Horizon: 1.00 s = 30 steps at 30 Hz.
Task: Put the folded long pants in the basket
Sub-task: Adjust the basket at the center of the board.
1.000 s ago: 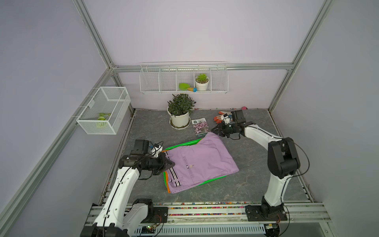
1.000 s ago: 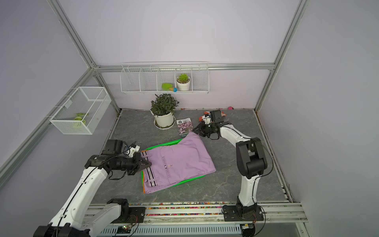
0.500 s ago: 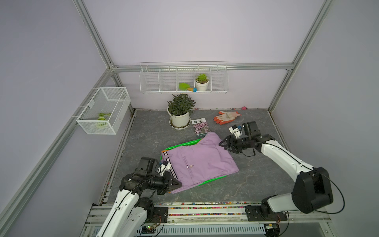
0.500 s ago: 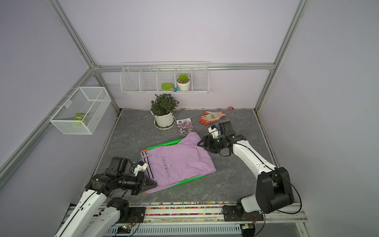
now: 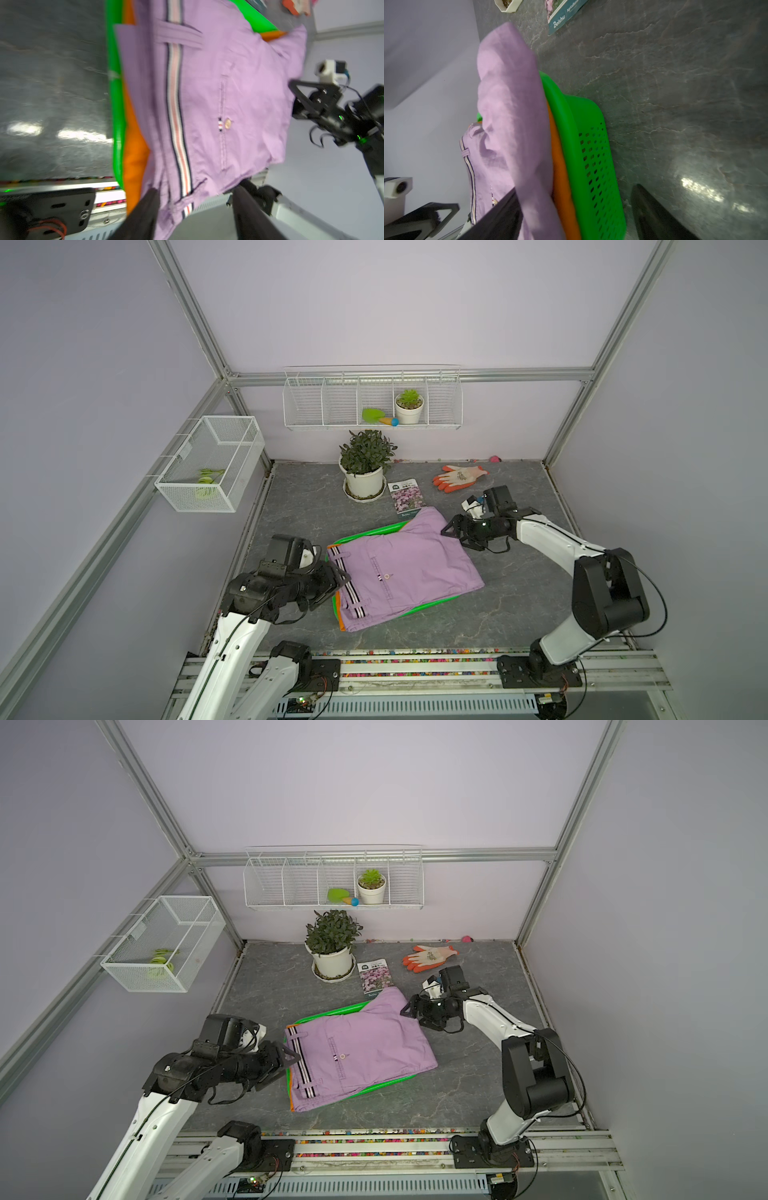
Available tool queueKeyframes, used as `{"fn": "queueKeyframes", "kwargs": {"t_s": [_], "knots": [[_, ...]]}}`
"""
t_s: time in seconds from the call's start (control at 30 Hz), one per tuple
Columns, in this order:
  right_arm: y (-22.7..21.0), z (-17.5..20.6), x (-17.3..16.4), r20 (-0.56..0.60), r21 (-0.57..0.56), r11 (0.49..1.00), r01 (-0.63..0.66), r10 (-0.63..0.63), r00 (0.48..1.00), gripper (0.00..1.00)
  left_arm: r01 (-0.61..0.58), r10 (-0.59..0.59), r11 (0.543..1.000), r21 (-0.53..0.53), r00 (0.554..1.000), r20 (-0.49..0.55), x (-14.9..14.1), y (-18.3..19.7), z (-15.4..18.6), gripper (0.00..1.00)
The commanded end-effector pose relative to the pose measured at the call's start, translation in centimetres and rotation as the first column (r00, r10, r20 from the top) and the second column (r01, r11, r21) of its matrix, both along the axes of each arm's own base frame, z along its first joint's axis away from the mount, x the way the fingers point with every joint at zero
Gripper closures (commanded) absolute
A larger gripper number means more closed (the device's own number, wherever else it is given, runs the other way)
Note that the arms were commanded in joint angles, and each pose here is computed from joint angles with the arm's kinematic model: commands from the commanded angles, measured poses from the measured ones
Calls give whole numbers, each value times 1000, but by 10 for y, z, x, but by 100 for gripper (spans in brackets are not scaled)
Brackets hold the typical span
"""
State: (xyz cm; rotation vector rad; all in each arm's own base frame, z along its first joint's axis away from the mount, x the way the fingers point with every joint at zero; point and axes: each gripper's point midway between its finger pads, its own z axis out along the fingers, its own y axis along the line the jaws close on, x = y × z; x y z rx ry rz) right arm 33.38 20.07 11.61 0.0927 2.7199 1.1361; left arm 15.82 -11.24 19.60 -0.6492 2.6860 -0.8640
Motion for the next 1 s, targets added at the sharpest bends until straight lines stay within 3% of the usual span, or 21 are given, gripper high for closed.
{"fn": "queueKeyframes", "kwargs": {"t_s": [0.0, 0.17, 0.33, 0.47, 0.6, 0.8, 0.97], "knots": [[13, 8, -2, 22, 82, 996, -33, 31, 999, 16, -214, 214, 971, 104, 977, 11, 12, 31, -18, 0], [19, 3, -6, -3, 91, 995, -46, 47, 999, 16, -200, 202, 978, 59, 979, -34, 27, 16, -51, 0], [21, -1, -9, -20, 94, 994, -53, 56, 998, 18, -127, 128, 990, -58, 992, 9, 42, -7, -67, 14], [21, -2, -11, -25, 94, 994, -56, 59, 998, 21, -93, 94, 993, -67, 996, 5, 42, -12, -78, 26], [19, -3, -10, -30, 78, 996, -52, 54, 998, 27, -44, 48, 996, -74, 998, 41, 51, -18, -73, 40], [8, 1, -4, 1, 26, 999, -19, 19, 1000, 30, 30, -17, 994, -107, 993, 121, 86, -36, -55, 44], [-13, -2, 4, -6, -23, 999, 48, -48, 999, 28, 108, -100, 993, -57, 987, 127, 128, -48, -38, 45]]}}
